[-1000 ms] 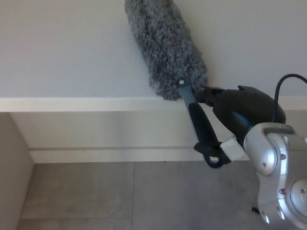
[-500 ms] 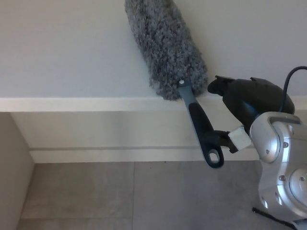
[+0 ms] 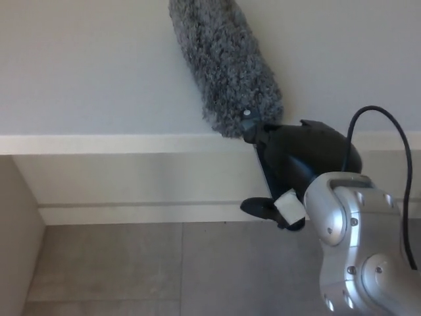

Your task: Pick up a grey duster using the right hand and walk towards the window and then clean the window using the duster

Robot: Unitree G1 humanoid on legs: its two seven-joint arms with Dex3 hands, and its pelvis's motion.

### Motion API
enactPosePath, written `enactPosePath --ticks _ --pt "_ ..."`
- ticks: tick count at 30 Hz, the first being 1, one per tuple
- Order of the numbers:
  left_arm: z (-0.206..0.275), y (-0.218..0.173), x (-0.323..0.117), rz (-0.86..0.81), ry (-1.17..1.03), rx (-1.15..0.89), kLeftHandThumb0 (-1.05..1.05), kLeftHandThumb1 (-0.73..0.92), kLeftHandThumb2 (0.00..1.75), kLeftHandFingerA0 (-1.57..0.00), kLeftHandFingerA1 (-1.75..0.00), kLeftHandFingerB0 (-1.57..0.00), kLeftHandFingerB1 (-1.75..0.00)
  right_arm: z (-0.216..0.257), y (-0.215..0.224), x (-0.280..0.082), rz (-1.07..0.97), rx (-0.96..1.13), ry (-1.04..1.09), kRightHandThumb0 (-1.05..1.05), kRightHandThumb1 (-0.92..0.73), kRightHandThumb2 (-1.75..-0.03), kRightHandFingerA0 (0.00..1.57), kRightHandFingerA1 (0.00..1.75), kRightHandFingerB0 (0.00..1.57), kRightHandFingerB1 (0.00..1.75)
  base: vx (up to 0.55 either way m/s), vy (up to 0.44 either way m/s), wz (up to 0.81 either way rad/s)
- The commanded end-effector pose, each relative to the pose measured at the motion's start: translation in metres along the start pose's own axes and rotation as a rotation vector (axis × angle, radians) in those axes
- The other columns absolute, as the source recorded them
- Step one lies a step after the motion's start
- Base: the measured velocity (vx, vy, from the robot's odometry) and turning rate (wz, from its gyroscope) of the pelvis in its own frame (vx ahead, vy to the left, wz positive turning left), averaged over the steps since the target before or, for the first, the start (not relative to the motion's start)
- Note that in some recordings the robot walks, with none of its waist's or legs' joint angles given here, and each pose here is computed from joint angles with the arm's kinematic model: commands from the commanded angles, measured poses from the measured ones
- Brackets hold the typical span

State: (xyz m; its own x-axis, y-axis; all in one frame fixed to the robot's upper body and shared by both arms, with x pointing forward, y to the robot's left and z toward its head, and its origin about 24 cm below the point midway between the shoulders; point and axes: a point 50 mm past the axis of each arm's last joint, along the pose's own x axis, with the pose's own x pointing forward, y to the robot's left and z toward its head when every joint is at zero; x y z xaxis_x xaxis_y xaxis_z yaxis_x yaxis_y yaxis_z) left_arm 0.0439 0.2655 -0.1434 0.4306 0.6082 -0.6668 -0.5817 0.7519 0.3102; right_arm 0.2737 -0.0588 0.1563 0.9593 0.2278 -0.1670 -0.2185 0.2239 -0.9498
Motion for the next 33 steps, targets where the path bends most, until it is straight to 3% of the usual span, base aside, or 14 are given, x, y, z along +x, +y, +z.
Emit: enactPosePath --ticks 1,12,18,21,22,29,30,31,32,33 --pt "0.005 0.006 0.0 0.014 -0.062 -0.017 -0.06 0.61 0.93 -0.99 -1.17 -0.91 -0.9 0.004 -0.004 -0.002 -0.035 0.005 0.0 -0.79 -0.48 -0.87 0.17 0.62 0.22 0.51 0.0 0.0 0.0" --pt "0.002 0.006 -0.002 0.004 -0.055 -0.026 -0.05 0.66 0.83 -1.0 -1.16 -0.93 -0.89 -0.024 -0.002 0.008 0.017 -0.138 0.11 -0.8 -0.53 -0.88 0.12 0.59 0.14 0.47 0.0 0.0 0.0" --pt "0.002 0.003 -0.003 0.0 -0.06 -0.018 -0.07 0.58 0.98 -1.02 -1.18 -0.91 -0.92 -0.029 0.004 0.005 -0.002 -0.133 0.125 -0.78 -0.53 -0.89 0.11 0.58 0.17 0.47 0.0 0.0 0.0" --pt "0.002 0.002 -0.003 -0.004 -0.064 -0.015 -0.07 0.58 0.98 -1.02 -1.18 -0.91 -0.92 -0.028 0.006 0.004 -0.012 -0.13 0.121 -0.78 -0.53 -0.89 0.11 0.58 0.17 0.47 0.0 0.0 0.0" --pt "0.002 0.002 -0.003 -0.003 -0.058 -0.019 -0.08 0.62 0.89 -1.02 -1.17 -0.93 -0.9 -0.026 0.008 0.003 -0.041 -0.13 0.113 -0.76 -0.48 -0.86 0.2 0.62 0.27 0.48 0.0 0.0 0.0" --pt "0.001 0.007 -0.002 0.007 -0.056 0.005 -0.09 0.57 0.96 -1.03 -1.19 -0.92 -0.92 -0.017 0.014 0.004 -0.099 -0.126 0.085 -0.75 -0.49 -0.88 0.15 0.63 0.24 0.52 0.0 0.0 0.0" --pt "0.001 0.008 -0.004 0.009 -0.077 0.007 -0.08 0.63 0.86 -1.04 -1.22 -0.91 -0.91 -0.014 0.018 0.004 -0.108 -0.14 0.087 -0.77 -0.62 -0.6 0.1 0.65 0.29 0.43 0.0 0.0 0.0" --pt "0.0 0.008 -0.004 0.01 -0.073 0.01 -0.09 0.62 0.87 -1.04 -1.2 -0.92 -0.91 -0.013 0.022 0.003 -0.109 -0.127 0.088 -0.77 -0.48 -0.88 0.1 0.6 0.23 0.5 0.0 0.0 0.0" --pt "0.0 0.008 -0.004 0.012 -0.069 0.009 -0.08 0.61 0.91 -1.06 -1.22 -0.93 -0.92 -0.013 0.024 0.003 -0.105 -0.117 0.089 -0.75 -0.62 -0.58 0.1 0.6 0.31 0.39 0.0 0.0 0.0" --pt "0.0 0.008 -0.004 0.015 -0.066 0.007 -0.08 0.61 0.91 -1.06 -1.22 -0.93 -0.92 -0.012 0.026 0.003 -0.1 -0.112 0.09 -0.75 -0.62 -0.58 0.1 0.6 0.31 0.39 0.0 0.0 0.0"
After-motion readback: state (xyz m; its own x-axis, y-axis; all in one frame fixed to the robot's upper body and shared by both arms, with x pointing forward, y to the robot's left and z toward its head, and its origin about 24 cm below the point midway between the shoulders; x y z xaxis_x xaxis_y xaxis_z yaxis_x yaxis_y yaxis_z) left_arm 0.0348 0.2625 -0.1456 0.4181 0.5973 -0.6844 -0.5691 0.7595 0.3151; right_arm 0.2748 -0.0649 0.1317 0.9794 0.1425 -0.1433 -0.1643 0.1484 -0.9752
